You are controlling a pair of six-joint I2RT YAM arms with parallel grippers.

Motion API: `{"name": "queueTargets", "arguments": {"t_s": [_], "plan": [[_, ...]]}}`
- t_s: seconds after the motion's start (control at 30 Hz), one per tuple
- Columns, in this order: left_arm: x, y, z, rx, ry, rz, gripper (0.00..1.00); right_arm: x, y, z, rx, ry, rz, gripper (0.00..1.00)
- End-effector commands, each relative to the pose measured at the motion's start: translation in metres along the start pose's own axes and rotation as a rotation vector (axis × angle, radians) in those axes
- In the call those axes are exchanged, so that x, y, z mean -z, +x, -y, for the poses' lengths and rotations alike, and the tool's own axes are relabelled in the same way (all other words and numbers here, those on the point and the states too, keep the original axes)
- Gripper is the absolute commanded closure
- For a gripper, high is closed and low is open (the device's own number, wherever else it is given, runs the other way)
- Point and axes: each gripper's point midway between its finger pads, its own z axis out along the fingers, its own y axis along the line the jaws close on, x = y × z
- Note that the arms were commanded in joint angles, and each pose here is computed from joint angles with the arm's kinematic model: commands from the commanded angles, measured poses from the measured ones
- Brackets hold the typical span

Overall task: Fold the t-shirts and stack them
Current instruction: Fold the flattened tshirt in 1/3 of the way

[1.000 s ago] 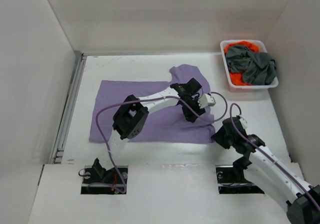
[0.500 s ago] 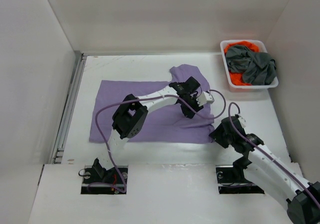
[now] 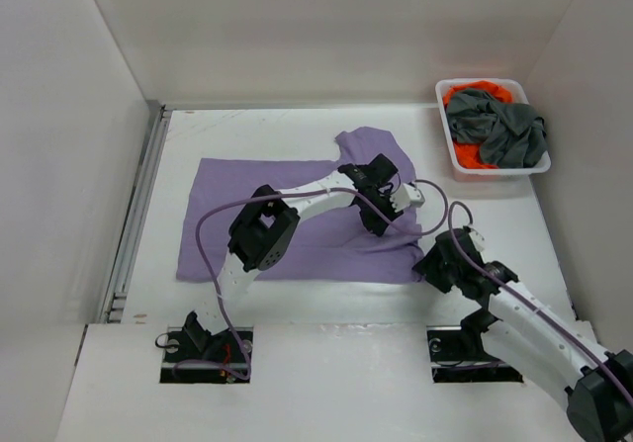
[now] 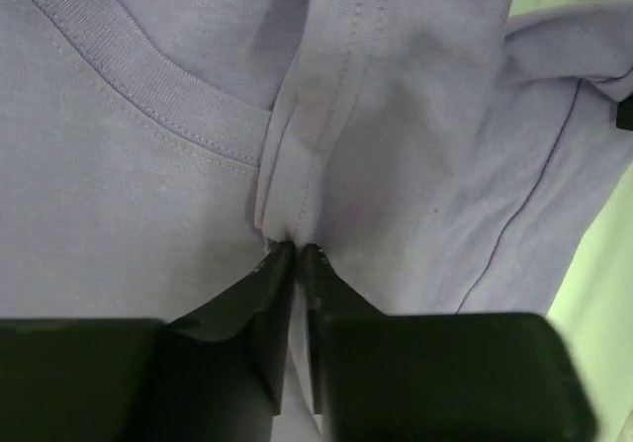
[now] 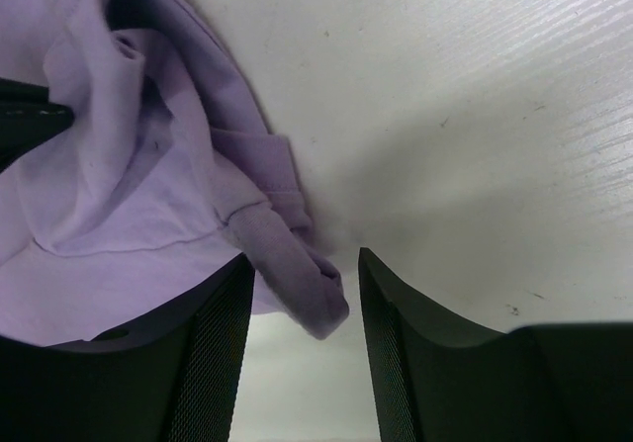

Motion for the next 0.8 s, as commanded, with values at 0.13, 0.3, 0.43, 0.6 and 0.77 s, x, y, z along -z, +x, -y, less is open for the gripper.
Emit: {"name": "queueTargets", "arguments": {"t_s": [0.13, 0.3, 0.43, 0.6, 0.77], "plan": [[0.031, -0.036, 0.002, -0.010, -0.036, 0.105, 1.00, 0.000, -0.004, -0.021, 0.013, -0.049, 0.003, 0.51], [0.072, -0.051, -0.014, 0.009, -0.143, 0.193, 1.00, -0.010, 0.008, -0.026, 0.014, -0.063, -0.049, 0.81], [0.093, -0.047, -0.029, 0.028, -0.249, 0.221, 1.00, -0.008, 0.007, -0.025, 0.008, -0.063, -0.039, 0.99], [0.104, -0.024, -0.058, 0.076, -0.358, 0.213, 1.00, -0.009, 0.008, -0.022, 0.008, -0.062, -0.043, 1.00], [0.086, -0.001, -0.075, 0.110, -0.372, 0.162, 0.93, -0.010, 0.007, -0.024, 0.029, -0.050, -0.044, 0.99]]}}
